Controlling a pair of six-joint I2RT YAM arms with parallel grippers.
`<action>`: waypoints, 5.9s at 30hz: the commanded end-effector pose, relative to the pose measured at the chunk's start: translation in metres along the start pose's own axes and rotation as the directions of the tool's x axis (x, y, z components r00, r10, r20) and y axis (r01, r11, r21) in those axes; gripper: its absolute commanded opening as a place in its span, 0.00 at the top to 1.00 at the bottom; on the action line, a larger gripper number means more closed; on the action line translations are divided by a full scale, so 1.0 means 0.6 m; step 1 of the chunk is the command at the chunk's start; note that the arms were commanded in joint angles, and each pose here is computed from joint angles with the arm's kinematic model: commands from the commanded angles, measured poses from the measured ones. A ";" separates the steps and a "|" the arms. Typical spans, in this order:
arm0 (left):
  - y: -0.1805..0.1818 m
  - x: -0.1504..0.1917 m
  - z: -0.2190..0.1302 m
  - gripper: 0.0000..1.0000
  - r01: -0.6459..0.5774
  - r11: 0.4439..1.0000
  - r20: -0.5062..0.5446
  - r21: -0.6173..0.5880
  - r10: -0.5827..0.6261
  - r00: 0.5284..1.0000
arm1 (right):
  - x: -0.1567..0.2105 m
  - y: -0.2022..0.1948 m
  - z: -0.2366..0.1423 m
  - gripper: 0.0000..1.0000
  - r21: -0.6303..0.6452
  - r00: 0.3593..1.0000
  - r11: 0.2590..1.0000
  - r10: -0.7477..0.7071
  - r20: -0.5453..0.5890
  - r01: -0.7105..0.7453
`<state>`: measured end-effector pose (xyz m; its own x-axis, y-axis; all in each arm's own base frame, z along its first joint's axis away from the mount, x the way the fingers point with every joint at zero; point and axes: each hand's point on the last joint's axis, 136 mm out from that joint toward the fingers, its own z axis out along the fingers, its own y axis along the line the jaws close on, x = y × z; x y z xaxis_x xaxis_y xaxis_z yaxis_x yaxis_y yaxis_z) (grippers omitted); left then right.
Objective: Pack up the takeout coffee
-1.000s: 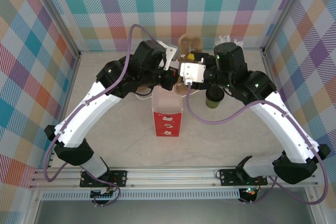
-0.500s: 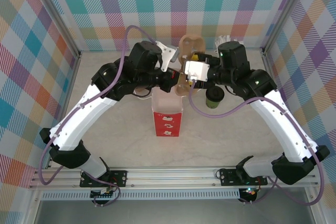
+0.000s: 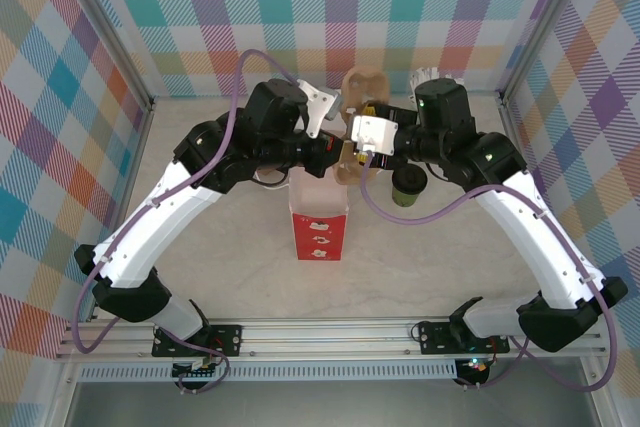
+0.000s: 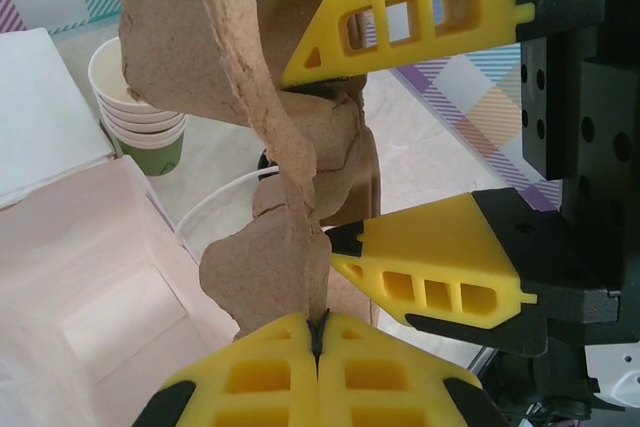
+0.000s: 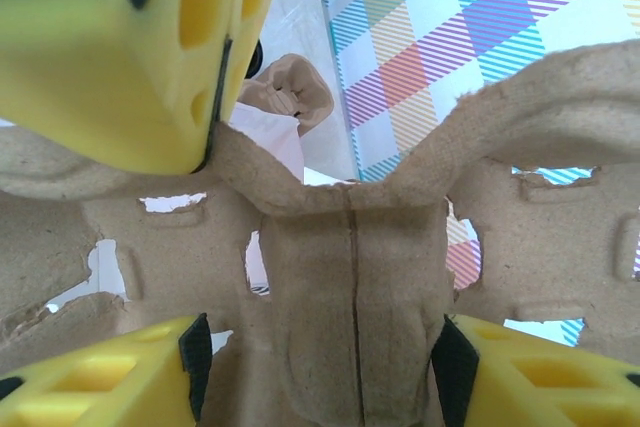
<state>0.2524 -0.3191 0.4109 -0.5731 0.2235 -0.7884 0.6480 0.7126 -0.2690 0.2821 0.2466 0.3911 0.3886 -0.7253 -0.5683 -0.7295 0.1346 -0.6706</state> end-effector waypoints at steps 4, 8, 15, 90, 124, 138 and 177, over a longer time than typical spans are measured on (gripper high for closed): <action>-0.015 -0.004 0.007 1.00 -0.033 0.999 0.015 0.032 0.033 0.999 | -0.016 -0.001 0.006 0.49 -0.018 0.999 1.000 0.020 0.050 -0.019; -0.016 0.000 0.011 1.00 -0.033 0.999 0.008 0.035 0.033 0.999 | -0.015 -0.003 0.006 0.54 -0.014 0.999 1.000 0.025 0.048 -0.025; -0.001 0.000 0.000 1.00 -0.030 0.999 0.023 -0.011 0.030 0.999 | -0.011 -0.003 0.004 0.58 -0.027 0.999 0.999 0.047 0.021 -0.047; 0.165 0.279 -0.003 0.40 0.489 0.834 0.087 -0.257 -0.484 0.871 | 0.036 0.112 0.155 0.62 -0.408 0.704 0.582 0.648 -0.289 -0.703; 0.156 0.254 0.009 0.40 0.474 0.845 0.080 -0.249 -0.469 0.879 | 0.095 0.200 0.162 0.60 -0.390 0.793 0.743 0.302 -0.528 -0.543; 0.155 0.251 0.009 0.40 0.462 0.850 0.074 -0.254 -0.459 0.885 | 0.117 0.225 0.162 0.60 -0.400 0.748 0.729 0.228 -0.623 -0.555; 0.209 0.223 0.024 0.33 0.418 0.784 0.144 -0.459 -0.399 0.906 | 0.126 0.251 0.148 0.59 -0.408 0.735 0.707 0.232 -0.637 -0.577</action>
<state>0.2568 -0.2222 0.2525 -0.7416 -0.1727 -0.6482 0.0692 0.9415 -0.3300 0.2661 0.2749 0.2047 -0.2375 -0.9302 -0.2798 -0.9694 0.2452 0.0076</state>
